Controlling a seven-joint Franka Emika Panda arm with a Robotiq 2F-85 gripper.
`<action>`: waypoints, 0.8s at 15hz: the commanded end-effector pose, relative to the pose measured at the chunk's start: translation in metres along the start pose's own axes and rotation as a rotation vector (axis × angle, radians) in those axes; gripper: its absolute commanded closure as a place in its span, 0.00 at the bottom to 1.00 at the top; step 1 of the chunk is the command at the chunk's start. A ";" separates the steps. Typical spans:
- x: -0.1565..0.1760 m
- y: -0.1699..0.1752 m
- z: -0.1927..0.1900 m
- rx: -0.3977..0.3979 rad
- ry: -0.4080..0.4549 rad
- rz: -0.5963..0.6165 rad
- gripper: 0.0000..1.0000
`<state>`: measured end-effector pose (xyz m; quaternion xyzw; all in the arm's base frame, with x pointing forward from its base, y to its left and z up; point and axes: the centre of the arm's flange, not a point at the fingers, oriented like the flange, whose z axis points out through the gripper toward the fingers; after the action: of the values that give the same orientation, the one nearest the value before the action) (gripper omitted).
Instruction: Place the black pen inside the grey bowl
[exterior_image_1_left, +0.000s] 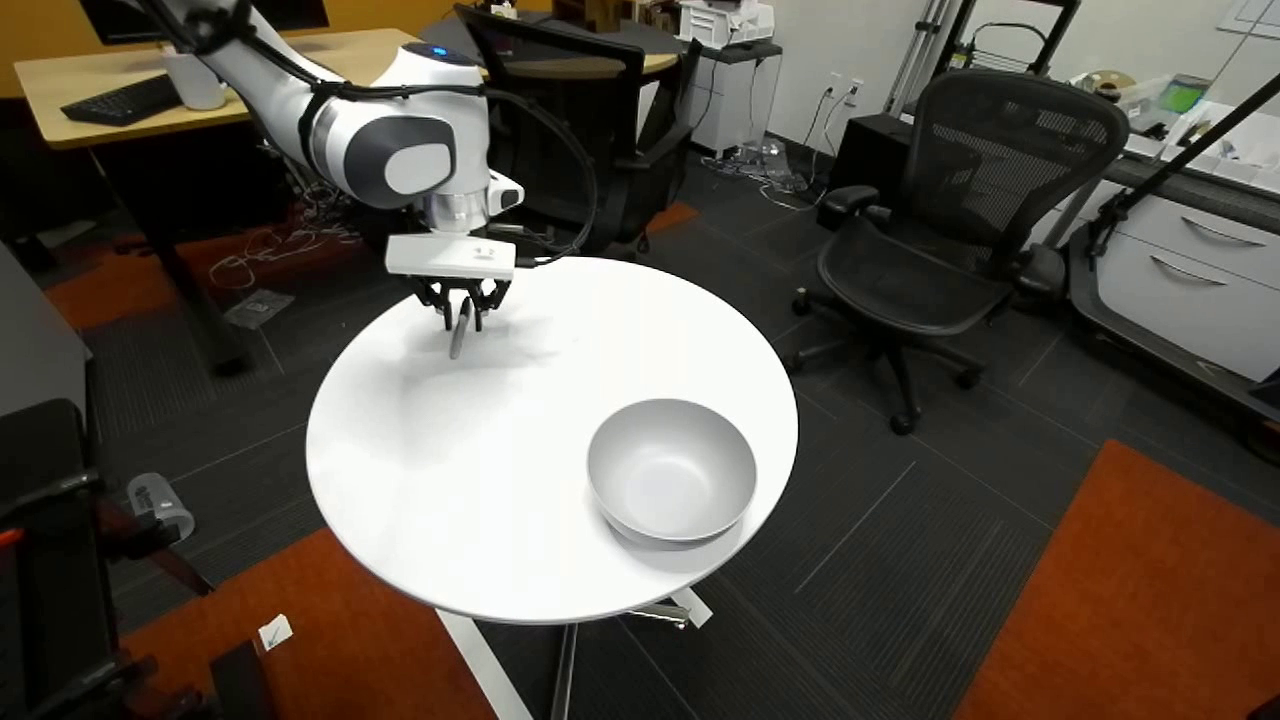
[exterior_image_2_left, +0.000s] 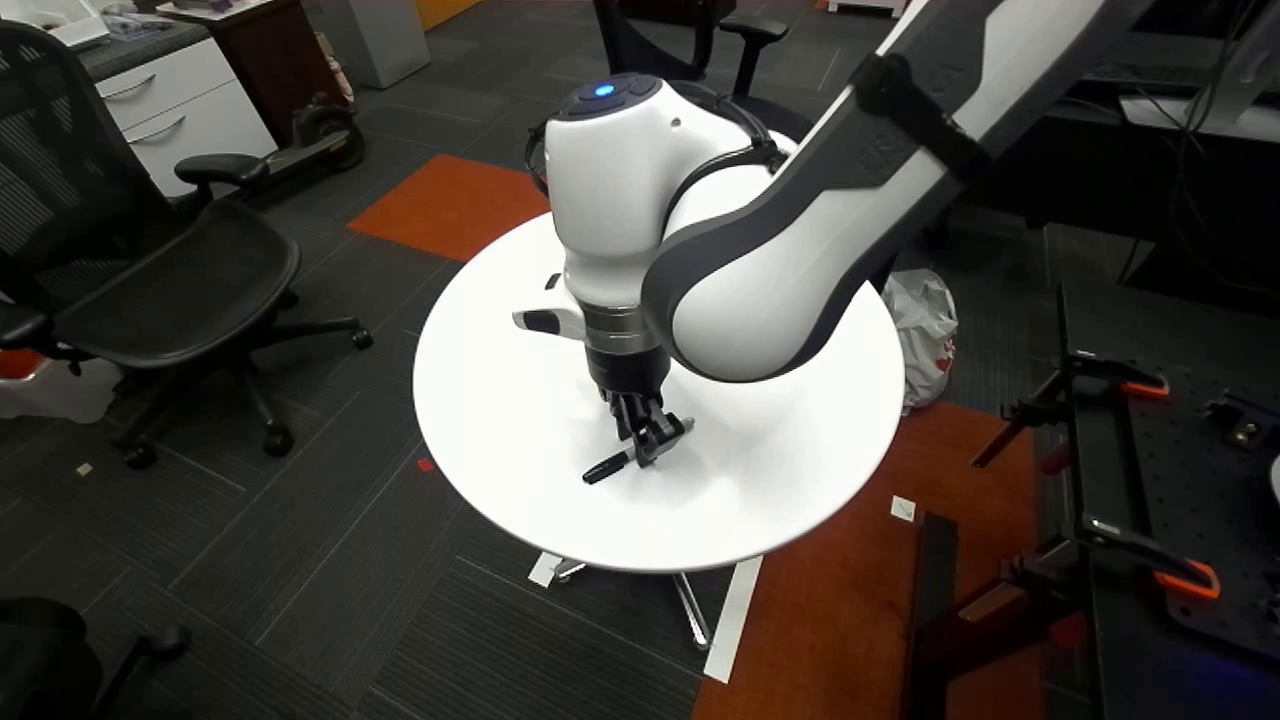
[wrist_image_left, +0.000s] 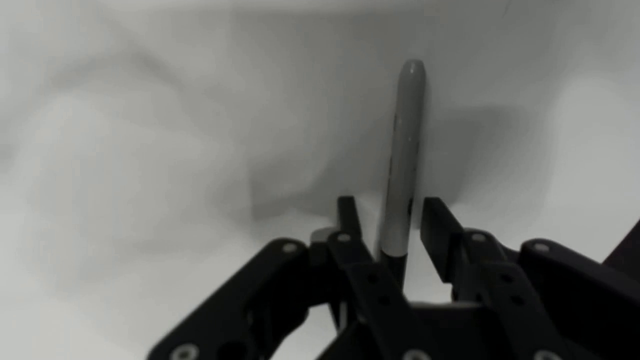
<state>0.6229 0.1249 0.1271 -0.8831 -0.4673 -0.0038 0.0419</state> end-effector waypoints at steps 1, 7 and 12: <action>0.005 0.003 -0.002 0.017 -0.016 -0.008 0.91; -0.001 0.004 -0.042 -0.048 -0.006 0.063 0.96; -0.041 0.027 -0.147 -0.198 0.069 0.301 0.96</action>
<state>0.6469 0.0937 0.2053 -0.9218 -0.3842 -0.0517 0.0051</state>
